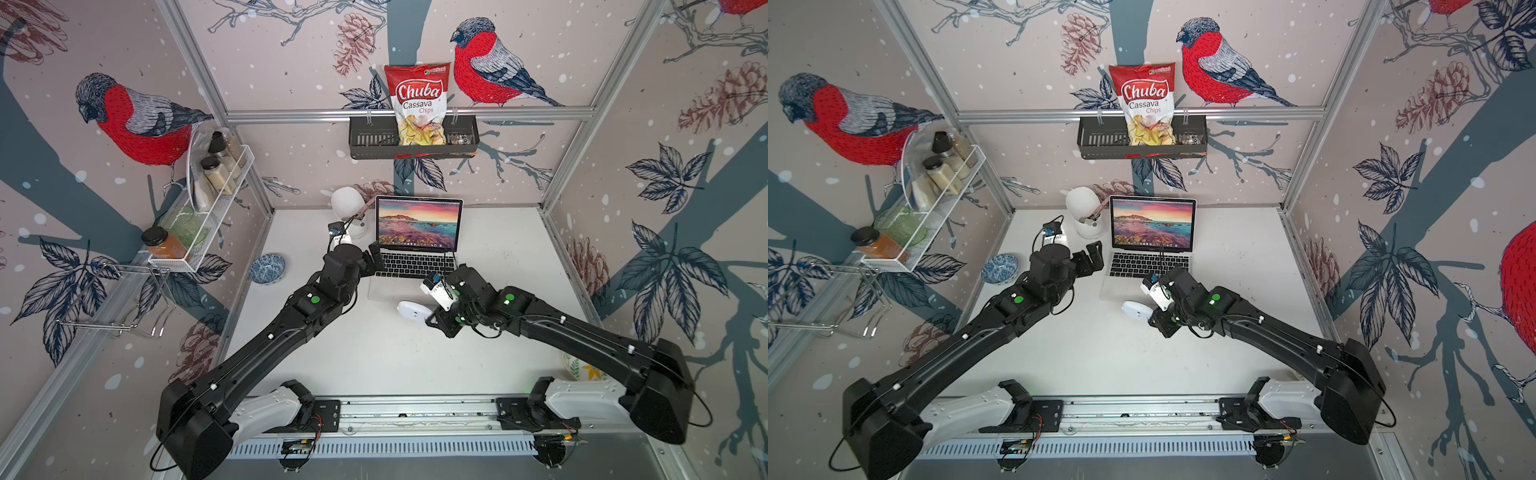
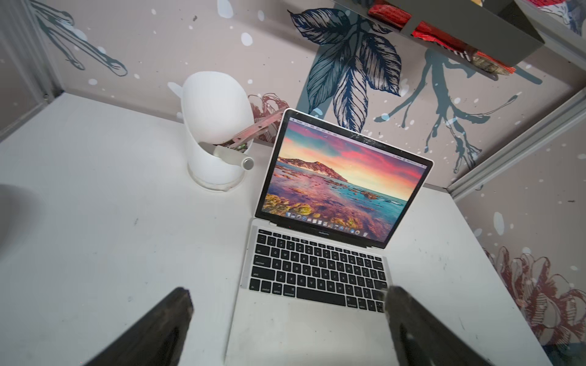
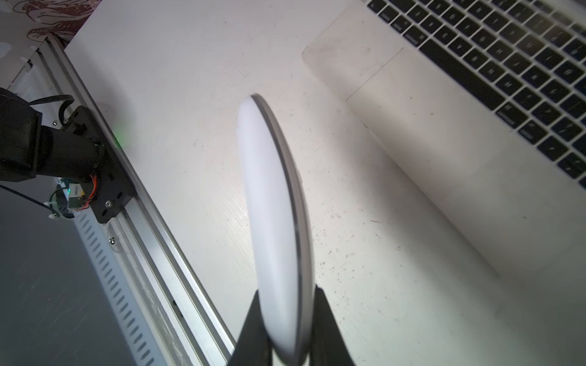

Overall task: Remove the wireless mouse receiver from the laptop
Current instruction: Place the mouse at the center of the board.

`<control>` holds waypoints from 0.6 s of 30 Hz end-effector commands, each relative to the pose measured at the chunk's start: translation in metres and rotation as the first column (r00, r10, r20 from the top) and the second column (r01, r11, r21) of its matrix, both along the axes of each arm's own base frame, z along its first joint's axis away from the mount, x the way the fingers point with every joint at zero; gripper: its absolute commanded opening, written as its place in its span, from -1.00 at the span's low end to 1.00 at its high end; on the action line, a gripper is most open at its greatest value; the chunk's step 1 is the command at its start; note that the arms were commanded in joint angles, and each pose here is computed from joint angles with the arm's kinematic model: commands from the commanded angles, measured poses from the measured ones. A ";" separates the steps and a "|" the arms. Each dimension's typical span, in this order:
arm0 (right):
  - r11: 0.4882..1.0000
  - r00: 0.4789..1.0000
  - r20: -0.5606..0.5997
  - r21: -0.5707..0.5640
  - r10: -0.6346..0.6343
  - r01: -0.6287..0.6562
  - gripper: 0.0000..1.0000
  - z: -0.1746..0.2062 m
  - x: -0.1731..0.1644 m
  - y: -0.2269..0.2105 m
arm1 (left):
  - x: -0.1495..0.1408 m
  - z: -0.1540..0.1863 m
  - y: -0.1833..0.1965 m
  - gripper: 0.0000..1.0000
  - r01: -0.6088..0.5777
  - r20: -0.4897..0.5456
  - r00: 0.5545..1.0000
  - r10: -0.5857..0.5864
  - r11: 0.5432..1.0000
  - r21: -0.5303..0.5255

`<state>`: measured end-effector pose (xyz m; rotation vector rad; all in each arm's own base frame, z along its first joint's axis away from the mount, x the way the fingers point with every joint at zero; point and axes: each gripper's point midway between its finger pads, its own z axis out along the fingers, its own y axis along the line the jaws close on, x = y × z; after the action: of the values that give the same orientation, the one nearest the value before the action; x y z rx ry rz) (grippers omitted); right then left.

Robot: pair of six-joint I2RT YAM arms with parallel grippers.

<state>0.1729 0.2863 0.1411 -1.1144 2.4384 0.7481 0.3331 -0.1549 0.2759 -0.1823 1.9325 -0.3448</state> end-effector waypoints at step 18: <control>0.999 0.801 -0.598 -0.024 0.006 -0.025 -1.00 -0.087 -0.057 -0.002 | -0.010 -0.018 0.019 0.98 -0.036 0.011 0.999 0.035 0.996 0.088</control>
<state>0.1169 0.2932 0.0685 -1.0746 2.8696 1.3014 0.3221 -0.1386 0.2541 -0.1621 1.9494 -0.2585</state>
